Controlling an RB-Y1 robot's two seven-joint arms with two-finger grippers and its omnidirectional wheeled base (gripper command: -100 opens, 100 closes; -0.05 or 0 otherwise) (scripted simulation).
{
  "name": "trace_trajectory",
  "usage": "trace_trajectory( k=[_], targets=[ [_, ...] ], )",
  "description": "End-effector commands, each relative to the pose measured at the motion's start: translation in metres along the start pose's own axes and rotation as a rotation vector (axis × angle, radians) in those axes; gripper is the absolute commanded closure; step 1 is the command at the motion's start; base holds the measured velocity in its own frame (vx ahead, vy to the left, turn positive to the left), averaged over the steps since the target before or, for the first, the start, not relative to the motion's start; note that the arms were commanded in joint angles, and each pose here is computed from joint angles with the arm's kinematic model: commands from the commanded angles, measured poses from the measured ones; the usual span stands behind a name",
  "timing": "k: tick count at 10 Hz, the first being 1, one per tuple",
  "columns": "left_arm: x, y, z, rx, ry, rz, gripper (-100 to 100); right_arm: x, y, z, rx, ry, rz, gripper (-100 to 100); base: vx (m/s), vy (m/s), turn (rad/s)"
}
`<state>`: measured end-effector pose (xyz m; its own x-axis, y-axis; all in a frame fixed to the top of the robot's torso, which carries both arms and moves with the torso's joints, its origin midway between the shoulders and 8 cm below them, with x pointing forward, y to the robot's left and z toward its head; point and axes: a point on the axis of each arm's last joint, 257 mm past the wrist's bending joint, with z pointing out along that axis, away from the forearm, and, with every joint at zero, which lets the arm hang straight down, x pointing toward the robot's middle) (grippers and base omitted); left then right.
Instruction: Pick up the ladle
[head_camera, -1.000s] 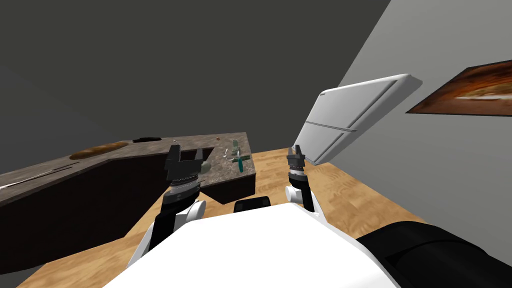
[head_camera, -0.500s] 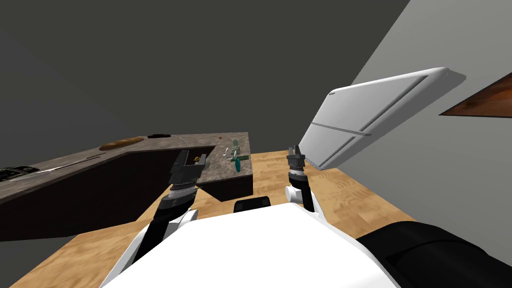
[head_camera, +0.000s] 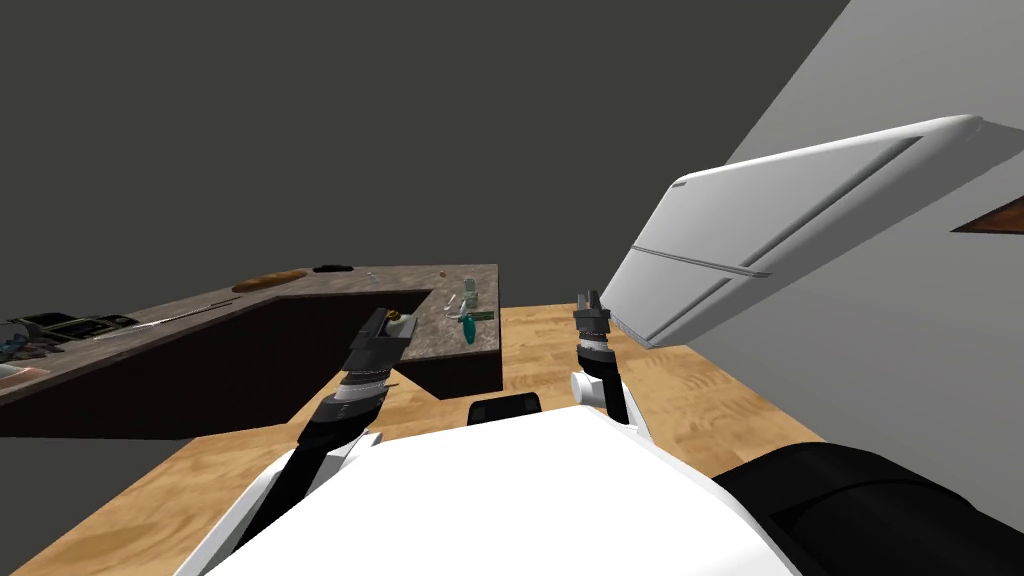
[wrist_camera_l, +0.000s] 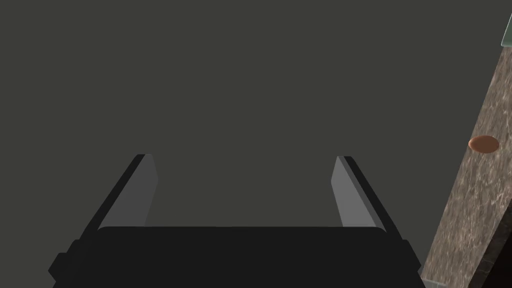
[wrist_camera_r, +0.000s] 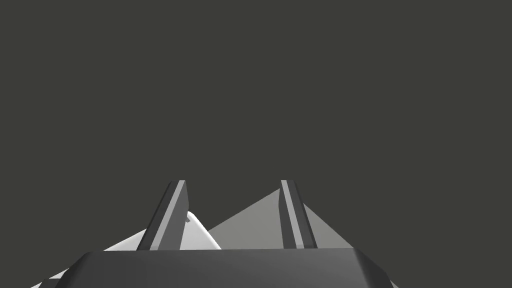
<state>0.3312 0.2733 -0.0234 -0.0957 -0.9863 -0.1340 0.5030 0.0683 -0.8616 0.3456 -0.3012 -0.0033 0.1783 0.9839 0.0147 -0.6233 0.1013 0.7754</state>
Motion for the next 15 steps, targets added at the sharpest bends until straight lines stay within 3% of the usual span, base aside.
trace_trajectory(
  k=[1, 2, 3, 4, 5, 6, 7, 8, 9, 10, 11, 12, 13, 14, 15],
  targets=[
    [-0.006, 0.019, -0.011, -0.065, 0.022, -0.016, -100, 0.000, 0.000, 0.000, 0.000, 0.000, 0.000, 0, -0.013, -0.138, 0.167],
    [-0.004, 0.019, -0.011, -0.068, 0.034, -0.011, -100, 0.000, 0.000, 0.000, 0.000, 0.000, 0.000, 0, -0.003, -0.127, 0.100],
    [-0.010, 0.035, -0.021, -0.127, 0.044, -0.027, -100, 0.000, 0.000, 0.000, 0.000, 0.000, 0.000, 0, 0.002, -0.133, 0.168],
    [-0.009, 0.035, -0.021, -0.131, 0.059, -0.021, -100, 0.000, 0.000, 0.000, 0.000, 0.000, 0.000, 0, 0.002, -0.115, 0.080],
    [-0.017, 0.052, -0.033, -0.192, 0.063, -0.039, -100, 0.000, 0.000, 0.000, 0.000, 0.000, 0.000, 0, 0.009, -0.122, 0.124],
    [-0.015, 0.052, -0.033, -0.197, 0.082, -0.031, -100, 0.000, 0.000, 0.000, 0.000, 0.000, 0.000, 0, 0.004, -0.112, 0.099],
    [-0.023, 0.068, -0.046, -0.261, 0.084, -0.049, -100, 0.000, 0.000, 0.000, 0.000, 0.000, 0.000, 0, 0.024, -0.132, 0.165],
    [-0.022, 0.068, -0.045, -0.266, 0.103, -0.041, -100, 0.000, 0.000, 0.000, 0.000, 0.000, 0.000, 0, 0.020, -0.129, 0.107],
    [-0.031, 0.084, -0.059, -0.332, 0.104, -0.058, -100, 0.000, 0.000, 0.000, 0.000, 0.000, 0.000, 0, 0.003, -0.145, 0.176],
    [-0.030, 0.084, -0.059, -0.337, 0.122, -0.050, -100, 0.000, 0.000, 0.000, 0.000, 0.000, 0.000, 0, 0.001, -0.127, 0.079],
    [-0.040, 0.099, -0.074, -0.405, 0.122, -0.067, -100, 0.000, 0.000, 0.000, 0.000, 0.000, 0.000, 0, 0.026, -0.151, 0.130],
    [-0.039, 0.099, -0.073, -0.410, 0.139, -0.059, -100, 0.000, 0.000, 0.000, 0.000, 0.000, 0.000, 0, 0.013, -0.122, 0.089],
    [-0.051, 0.113, -0.089, -0.477, 0.132, -0.076, -100, 0.000, 0.000, 0.000, 0.000, 0.000, 0.000, 0, -0.008, -0.140, 0.165],
    [-0.050, 0.113, -0.089, -0.484, 0.154, -0.066, -100, 0.000, 0.000, 0.000, 0.000, 0.000, 0.000, 0, 0.008, -0.123, 0.081],
    [-0.063, 0.126, -0.105, -0.550, 0.141, -0.084, -100, 0.000, 0.000, 0.000, 0.000, 0.000, 0.000, 0, 0.042, -0.141, 0.123]
  ],
)
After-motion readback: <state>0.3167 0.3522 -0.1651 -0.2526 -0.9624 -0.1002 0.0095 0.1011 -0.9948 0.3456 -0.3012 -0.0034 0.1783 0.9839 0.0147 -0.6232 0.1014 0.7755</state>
